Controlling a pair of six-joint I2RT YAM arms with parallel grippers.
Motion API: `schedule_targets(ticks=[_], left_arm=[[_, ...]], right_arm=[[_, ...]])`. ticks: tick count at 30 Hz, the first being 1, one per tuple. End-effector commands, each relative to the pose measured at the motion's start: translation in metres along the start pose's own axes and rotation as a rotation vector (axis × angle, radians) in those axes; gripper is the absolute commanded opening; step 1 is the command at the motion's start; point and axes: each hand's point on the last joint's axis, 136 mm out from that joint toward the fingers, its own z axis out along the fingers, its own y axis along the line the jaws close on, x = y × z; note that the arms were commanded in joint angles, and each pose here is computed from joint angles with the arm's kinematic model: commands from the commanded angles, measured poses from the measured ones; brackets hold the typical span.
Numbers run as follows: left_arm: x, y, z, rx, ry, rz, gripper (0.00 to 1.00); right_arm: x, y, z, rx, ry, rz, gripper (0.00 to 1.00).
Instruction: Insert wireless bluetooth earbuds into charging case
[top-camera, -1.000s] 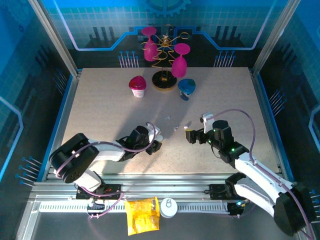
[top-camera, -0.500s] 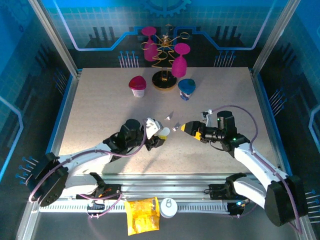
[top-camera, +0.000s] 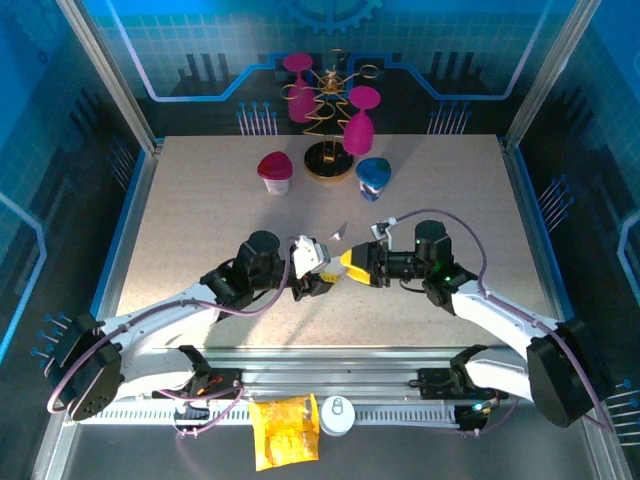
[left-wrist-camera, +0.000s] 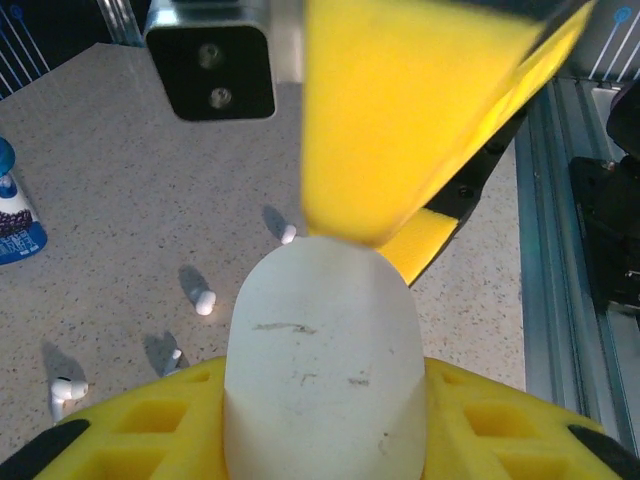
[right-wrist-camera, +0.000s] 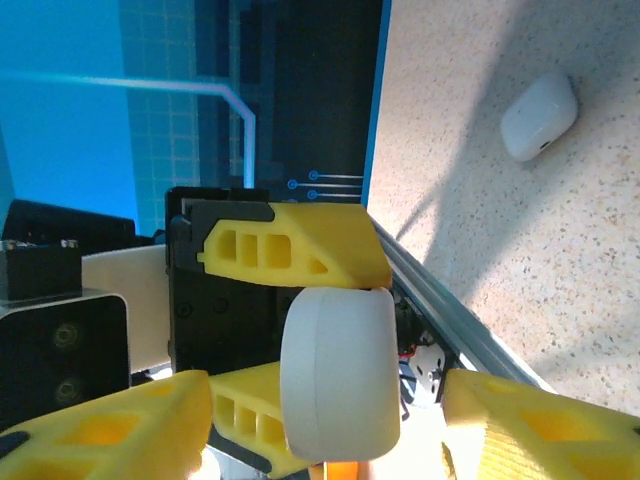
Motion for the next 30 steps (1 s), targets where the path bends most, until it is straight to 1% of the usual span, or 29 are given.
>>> schedule_targets(ticks=[1, 6, 8, 11, 13, 14, 15, 17, 18, 21, 24, 27, 30], left_arm=[[-0.020, -0.006, -0.002, 0.030, -0.040, 0.042, 0.42], [-0.019, -0.006, -0.001, 0.031, -0.041, 0.043, 0.42], [-0.019, -0.005, -0.002, 0.022, -0.045, 0.044, 0.45], [-0.022, -0.004, -0.003, 0.009, -0.070, 0.041, 0.58], [-0.030, -0.002, -0.005, -0.007, -0.114, 0.031, 0.74], [-0.034, -0.001, -0.007, -0.017, -0.146, 0.022, 0.83], [-0.041, 0.000, -0.009, -0.026, -0.190, 0.016, 0.90], [-0.054, 0.001, -0.013, -0.034, -0.272, 0.001, 0.97], [-0.061, 0.002, -0.016, -0.039, -0.316, -0.007, 0.99], [-0.074, 0.005, -0.021, -0.052, -0.414, -0.022, 0.99], [-0.086, 0.005, -0.025, -0.053, -0.484, -0.023, 0.99], [-0.096, 0.007, -0.028, -0.055, -0.522, -0.015, 0.97], [-0.101, 0.010, -0.027, -0.067, -0.541, 0.000, 0.94]], right_arm=[[0.002, 0.013, 0.005, -0.049, 0.020, -0.003, 0.50], [0.002, 0.007, 0.006, -0.046, 0.023, 0.028, 0.23], [0.002, 0.008, 0.006, -0.050, 0.019, 0.031, 0.15], [-0.002, 0.014, 0.003, -0.067, 0.005, 0.033, 0.11], [-0.007, 0.021, -0.001, -0.092, -0.015, 0.030, 0.11], [-0.010, 0.025, -0.003, -0.111, -0.028, 0.034, 0.11], [-0.014, 0.030, -0.007, -0.132, -0.041, 0.041, 0.11], [-0.020, 0.042, -0.013, -0.182, -0.065, 0.043, 0.11], [-0.023, 0.048, -0.016, -0.209, -0.073, 0.045, 0.11], [-0.030, 0.066, -0.026, -0.287, -0.093, 0.054, 0.11], [-0.036, 0.080, -0.036, -0.365, -0.115, 0.074, 0.11], [-0.039, 0.091, -0.041, -0.421, -0.121, 0.088, 0.11], [-0.037, 0.094, -0.042, -0.429, -0.121, 0.089, 0.11]])
